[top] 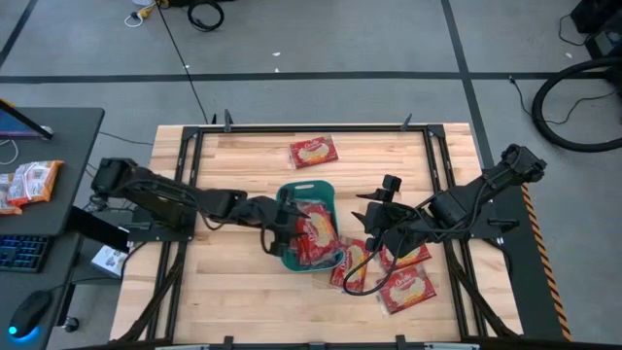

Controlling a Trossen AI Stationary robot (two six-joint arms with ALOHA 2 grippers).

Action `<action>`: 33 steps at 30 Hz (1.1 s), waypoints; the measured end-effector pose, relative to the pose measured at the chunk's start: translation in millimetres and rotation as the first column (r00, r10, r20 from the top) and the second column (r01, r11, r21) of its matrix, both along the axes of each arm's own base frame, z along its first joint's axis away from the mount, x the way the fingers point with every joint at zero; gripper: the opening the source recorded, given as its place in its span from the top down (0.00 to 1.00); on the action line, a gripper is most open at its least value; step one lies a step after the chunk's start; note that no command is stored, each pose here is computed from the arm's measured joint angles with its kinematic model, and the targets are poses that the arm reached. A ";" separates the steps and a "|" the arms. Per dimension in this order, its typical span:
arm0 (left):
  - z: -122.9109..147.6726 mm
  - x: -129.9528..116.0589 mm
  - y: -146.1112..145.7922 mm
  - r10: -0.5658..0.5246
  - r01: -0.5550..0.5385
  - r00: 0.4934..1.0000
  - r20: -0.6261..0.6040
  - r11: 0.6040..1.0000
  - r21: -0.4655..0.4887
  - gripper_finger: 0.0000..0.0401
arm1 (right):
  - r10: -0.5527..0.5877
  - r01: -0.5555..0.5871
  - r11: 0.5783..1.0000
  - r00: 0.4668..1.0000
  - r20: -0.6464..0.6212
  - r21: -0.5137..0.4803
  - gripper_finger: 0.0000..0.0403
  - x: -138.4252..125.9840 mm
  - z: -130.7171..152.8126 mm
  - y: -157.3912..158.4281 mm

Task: Sort popcorn bags into baskets
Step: Put the red popcorn bag into the green bin

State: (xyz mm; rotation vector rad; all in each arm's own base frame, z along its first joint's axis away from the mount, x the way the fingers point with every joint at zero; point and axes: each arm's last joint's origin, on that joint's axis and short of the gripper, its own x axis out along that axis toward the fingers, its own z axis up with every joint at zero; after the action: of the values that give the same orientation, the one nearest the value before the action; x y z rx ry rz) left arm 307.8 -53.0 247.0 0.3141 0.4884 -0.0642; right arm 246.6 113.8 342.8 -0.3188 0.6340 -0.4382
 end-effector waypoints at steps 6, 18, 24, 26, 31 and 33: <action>-2.6 -1.2 -0.6 0.005 -0.007 0.999 -0.032 0.999 -0.053 0.48 | 0.001 -0.001 1.000 1.000 0.001 0.006 0.48 0.1 0.0 0.1; 33.3 -28.8 3.5 0.013 -0.012 0.999 0.053 1.000 -0.029 0.49 | 0.037 -0.013 0.976 0.993 -0.110 0.216 0.48 13.1 -32.4 -3.3; 41.3 -37.0 5.4 0.013 -0.012 0.997 0.076 1.000 -0.013 0.56 | 0.029 0.043 0.950 0.974 -0.224 0.311 0.48 12.3 -57.1 1.9; 31.0 -38.4 6.1 0.016 -0.016 0.997 0.074 1.000 -0.011 0.58 | 0.030 0.066 0.940 0.961 -0.275 0.335 0.48 11.9 -66.5 4.4; 4.2 -45.3 8.9 0.061 -0.062 0.994 0.093 0.998 0.006 0.61 | 0.063 0.140 0.888 0.906 -0.418 0.438 0.48 7.9 -91.6 6.9; 1.1 -50.7 10.5 0.083 -0.084 0.992 0.095 0.996 0.009 0.62 | 0.052 0.177 0.871 0.894 -0.445 0.458 0.48 5.5 -100.1 7.7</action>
State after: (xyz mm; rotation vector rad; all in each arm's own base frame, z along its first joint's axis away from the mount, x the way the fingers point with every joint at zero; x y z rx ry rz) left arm 257.1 -42.5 248.1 0.3076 0.4080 0.0352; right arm 252.1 121.5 242.7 0.0985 1.1839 -0.2504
